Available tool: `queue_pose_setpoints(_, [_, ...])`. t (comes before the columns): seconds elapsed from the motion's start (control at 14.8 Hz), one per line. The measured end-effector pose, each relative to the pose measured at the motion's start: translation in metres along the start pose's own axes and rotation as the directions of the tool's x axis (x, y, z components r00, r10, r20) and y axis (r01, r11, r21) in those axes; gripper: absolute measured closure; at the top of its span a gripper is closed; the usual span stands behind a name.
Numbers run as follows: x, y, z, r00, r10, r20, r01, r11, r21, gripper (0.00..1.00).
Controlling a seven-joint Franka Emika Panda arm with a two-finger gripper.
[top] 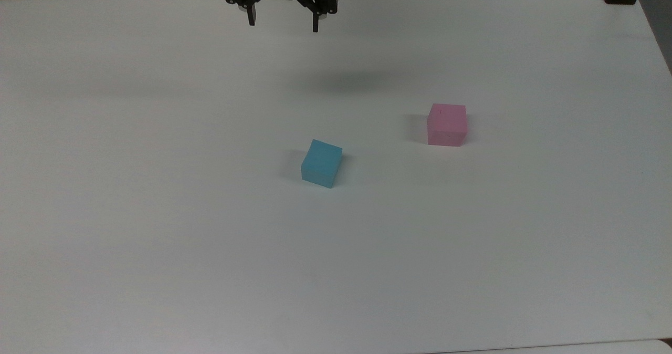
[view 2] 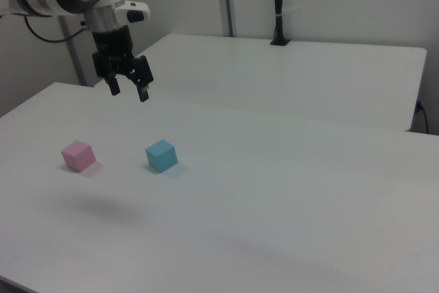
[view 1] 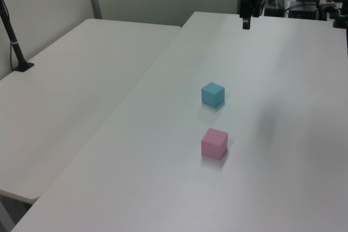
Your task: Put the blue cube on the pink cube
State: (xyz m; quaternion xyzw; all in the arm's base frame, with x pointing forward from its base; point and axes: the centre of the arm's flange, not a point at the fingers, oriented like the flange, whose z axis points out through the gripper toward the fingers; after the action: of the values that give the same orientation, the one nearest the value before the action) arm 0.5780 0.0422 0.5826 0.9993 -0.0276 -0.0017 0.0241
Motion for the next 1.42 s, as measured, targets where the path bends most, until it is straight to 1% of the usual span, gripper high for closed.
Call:
queue_pose_setpoints(0.95, [0.001, 0.002, 0.001, 1.000, 0.003, -0.004, -0.003, 1.000, 0.004, 0.00])
queue_pose_setpoints(1.15, [0.010, -0.004, 0.009, 1.000, 0.007, -0.030, -0.005, 0.999, 0.043, 0.00])
queue_pose_setpoints(1.28, [0.020, -0.011, 0.024, 0.999, 0.007, -0.037, -0.005, 0.999, 0.053, 0.00])
queue_pose_setpoints(1.42, [0.032, -0.020, 0.045, 0.999, 0.033, -0.039, -0.031, 0.998, 0.062, 0.00])
